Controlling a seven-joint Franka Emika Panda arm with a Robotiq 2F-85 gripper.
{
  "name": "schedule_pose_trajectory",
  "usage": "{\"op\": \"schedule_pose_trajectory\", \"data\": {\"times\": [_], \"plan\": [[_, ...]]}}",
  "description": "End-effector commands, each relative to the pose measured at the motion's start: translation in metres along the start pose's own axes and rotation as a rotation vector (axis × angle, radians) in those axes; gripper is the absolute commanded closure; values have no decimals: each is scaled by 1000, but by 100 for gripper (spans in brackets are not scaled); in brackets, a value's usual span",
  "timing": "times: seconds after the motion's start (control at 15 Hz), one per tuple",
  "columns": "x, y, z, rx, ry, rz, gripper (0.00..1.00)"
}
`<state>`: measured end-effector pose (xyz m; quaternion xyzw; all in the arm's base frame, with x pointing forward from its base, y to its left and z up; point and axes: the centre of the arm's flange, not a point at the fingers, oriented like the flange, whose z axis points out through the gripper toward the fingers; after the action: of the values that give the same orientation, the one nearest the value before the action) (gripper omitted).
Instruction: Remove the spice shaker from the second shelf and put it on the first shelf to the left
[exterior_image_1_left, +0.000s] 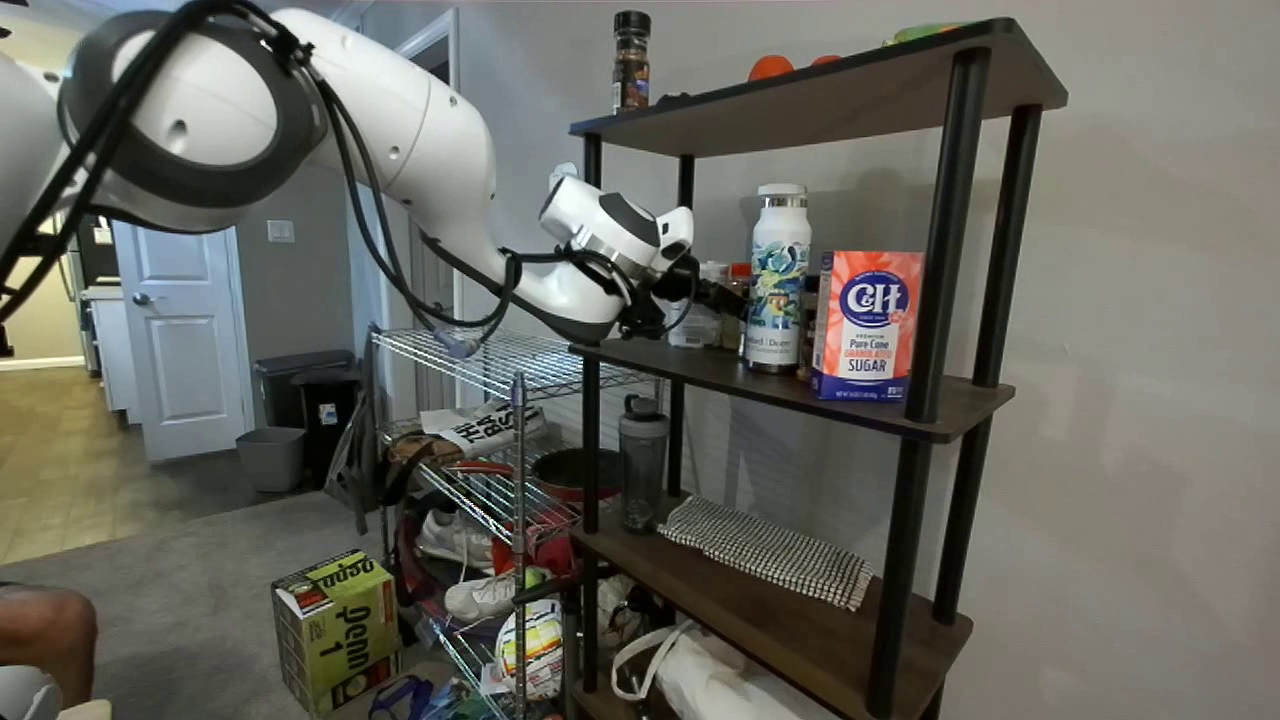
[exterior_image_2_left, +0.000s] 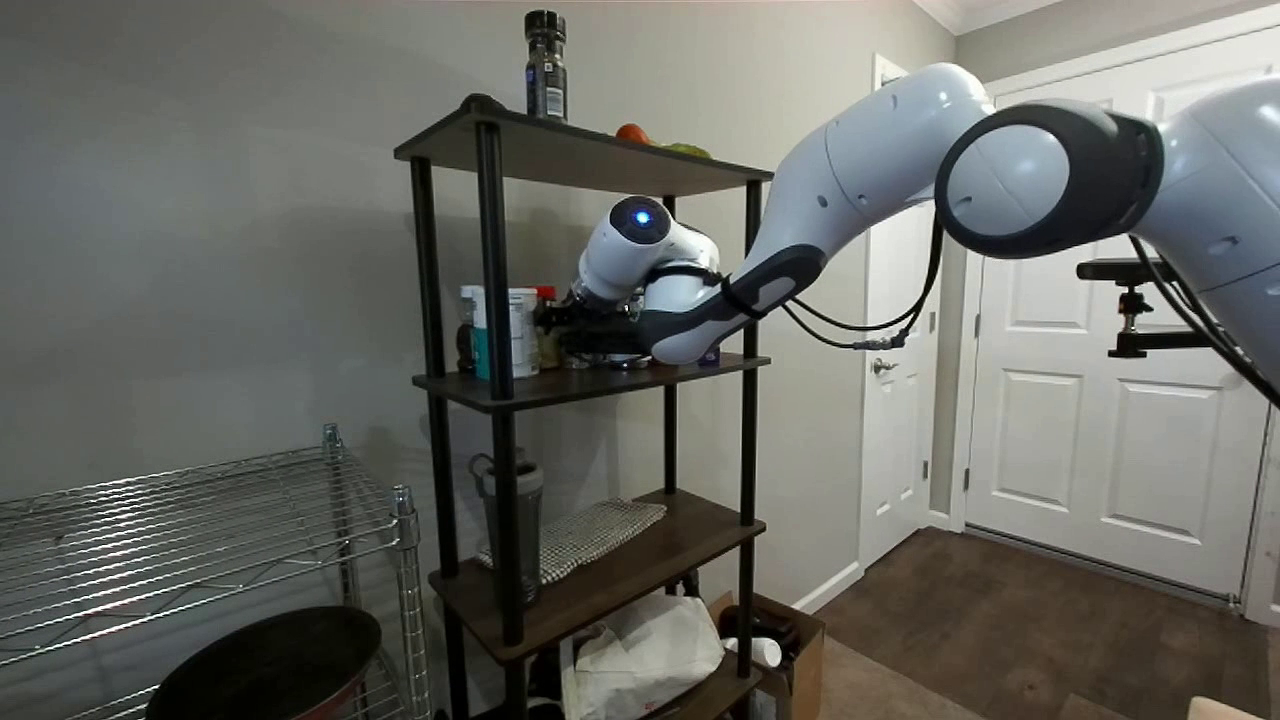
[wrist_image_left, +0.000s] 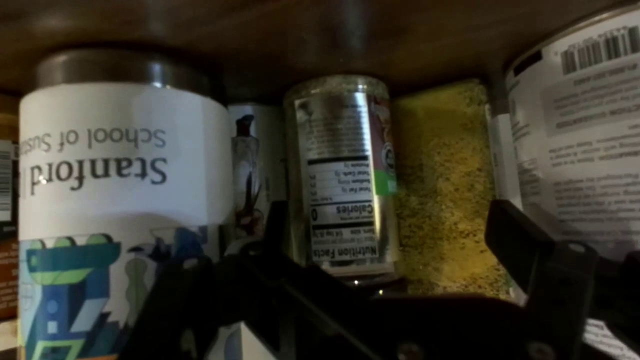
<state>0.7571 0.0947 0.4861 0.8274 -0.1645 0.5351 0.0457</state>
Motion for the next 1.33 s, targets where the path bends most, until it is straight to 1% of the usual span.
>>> {"op": "schedule_pose_trajectory", "data": {"times": [0.0, 0.33, 0.8, 0.87, 0.93, 1.0, 1.27], "plan": [[4, 2, 7, -31, 21, -10, 0], [6, 9, 11, -49, 34, -6, 0], [10, 9, 12, -46, 48, -4, 1], [10, 9, 12, -41, 49, -7, 25], [10, 9, 12, -42, 50, -7, 25], [10, 10, 12, -44, 51, -6, 29], [10, 13, 11, -50, 53, -7, 57]]}}
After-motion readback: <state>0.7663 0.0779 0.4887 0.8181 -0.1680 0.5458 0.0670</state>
